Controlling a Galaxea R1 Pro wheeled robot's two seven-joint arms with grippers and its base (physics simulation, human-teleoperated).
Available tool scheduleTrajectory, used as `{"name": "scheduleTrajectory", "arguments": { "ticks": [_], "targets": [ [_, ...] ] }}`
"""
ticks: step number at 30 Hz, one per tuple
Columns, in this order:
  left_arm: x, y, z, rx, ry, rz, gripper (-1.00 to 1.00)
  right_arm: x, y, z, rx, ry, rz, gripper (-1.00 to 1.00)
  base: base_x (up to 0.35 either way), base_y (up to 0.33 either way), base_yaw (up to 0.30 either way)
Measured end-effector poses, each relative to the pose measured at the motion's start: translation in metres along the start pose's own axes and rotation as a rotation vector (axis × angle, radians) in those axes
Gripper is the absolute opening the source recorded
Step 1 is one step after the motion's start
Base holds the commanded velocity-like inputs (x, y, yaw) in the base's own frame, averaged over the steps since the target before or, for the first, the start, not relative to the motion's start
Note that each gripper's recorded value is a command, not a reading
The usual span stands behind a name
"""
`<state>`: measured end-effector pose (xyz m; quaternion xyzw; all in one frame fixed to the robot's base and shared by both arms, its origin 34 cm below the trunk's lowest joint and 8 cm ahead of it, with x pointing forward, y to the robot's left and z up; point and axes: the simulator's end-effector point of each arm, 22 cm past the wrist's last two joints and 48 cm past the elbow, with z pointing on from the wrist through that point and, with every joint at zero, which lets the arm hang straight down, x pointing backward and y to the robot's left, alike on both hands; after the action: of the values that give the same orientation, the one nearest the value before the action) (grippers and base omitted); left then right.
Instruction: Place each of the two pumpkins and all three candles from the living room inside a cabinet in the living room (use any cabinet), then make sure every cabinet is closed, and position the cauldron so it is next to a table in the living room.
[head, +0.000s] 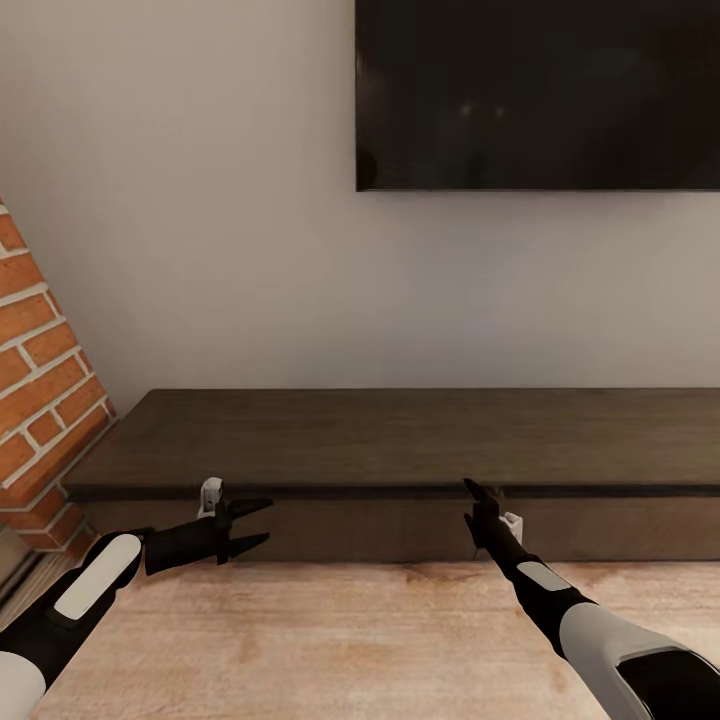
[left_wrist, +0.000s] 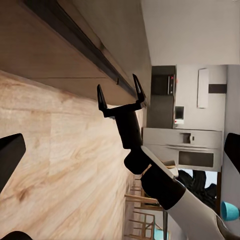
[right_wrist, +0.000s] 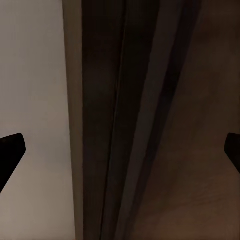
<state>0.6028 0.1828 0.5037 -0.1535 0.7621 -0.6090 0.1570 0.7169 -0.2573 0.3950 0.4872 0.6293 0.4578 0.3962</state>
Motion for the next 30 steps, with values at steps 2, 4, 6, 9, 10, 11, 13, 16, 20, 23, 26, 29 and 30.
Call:
{"name": "scheduleTrajectory", "arguments": {
  "ticks": [2,4,6,9,10,11,13,16,20,23,26,29,30],
  "targets": [
    [0.000,0.000,0.000,0.001,0.000,0.000,1.00,0.000,0.000,0.000,0.000,0.000,0.000,1.00,0.003,-0.002,0.000],
    [0.000,0.000,0.000,0.001,0.000,-0.001,1.00,0.000,0.000,0.000,0.000,0.000,0.000,1.00,0.001,-0.001,0.000],
    [0.000,0.000,0.000,0.002,-0.001,-0.001,1.00,0.000,0.000,0.000,0.000,0.000,0.000,1.00,0.000,0.000,0.000],
    [0.000,0.000,0.000,0.002,0.000,-0.001,1.00,0.000,0.000,0.000,0.000,0.000,0.000,1.00,0.000,0.000,0.000],
    [0.000,-0.001,0.000,0.002,-0.001,-0.001,1.00,0.000,0.000,0.000,-0.001,0.000,0.000,1.00,0.000,0.000,0.000],
    [0.000,-0.001,0.000,0.003,-0.002,-0.002,1.00,0.000,0.000,0.000,0.000,0.000,0.000,1.00,0.000,0.000,0.000],
    [-0.001,-0.001,0.000,0.005,-0.002,-0.002,1.00,0.000,0.000,0.000,-0.001,0.000,0.000,1.00,0.000,0.000,0.000],
    [0.000,0.006,0.001,-0.001,0.001,-0.013,1.00,0.001,-0.008,0.001,0.011,0.001,0.002,1.00,0.000,0.000,0.000],
    [0.000,0.014,0.003,-0.007,0.004,-0.028,1.00,0.002,-0.018,0.002,0.022,0.003,0.005,1.00,0.000,0.000,0.000],
    [0.001,0.021,0.005,-0.013,0.007,-0.038,1.00,0.002,-0.025,0.003,0.029,0.005,0.007,1.00,0.000,0.000,0.000],
    [0.001,0.021,0.005,-0.012,0.007,-0.039,1.00,0.003,-0.024,0.003,0.027,0.005,0.007,1.00,0.000,0.000,0.000],
    [0.001,0.021,0.004,-0.012,0.006,-0.039,1.00,0.003,-0.024,0.003,0.026,0.005,0.006,1.00,0.000,0.000,0.000],
    [0.001,0.021,0.004,-0.012,0.006,-0.039,1.00,0.003,-0.024,0.003,0.026,0.005,0.006,1.00,0.000,0.000,0.000]
  ]
}}
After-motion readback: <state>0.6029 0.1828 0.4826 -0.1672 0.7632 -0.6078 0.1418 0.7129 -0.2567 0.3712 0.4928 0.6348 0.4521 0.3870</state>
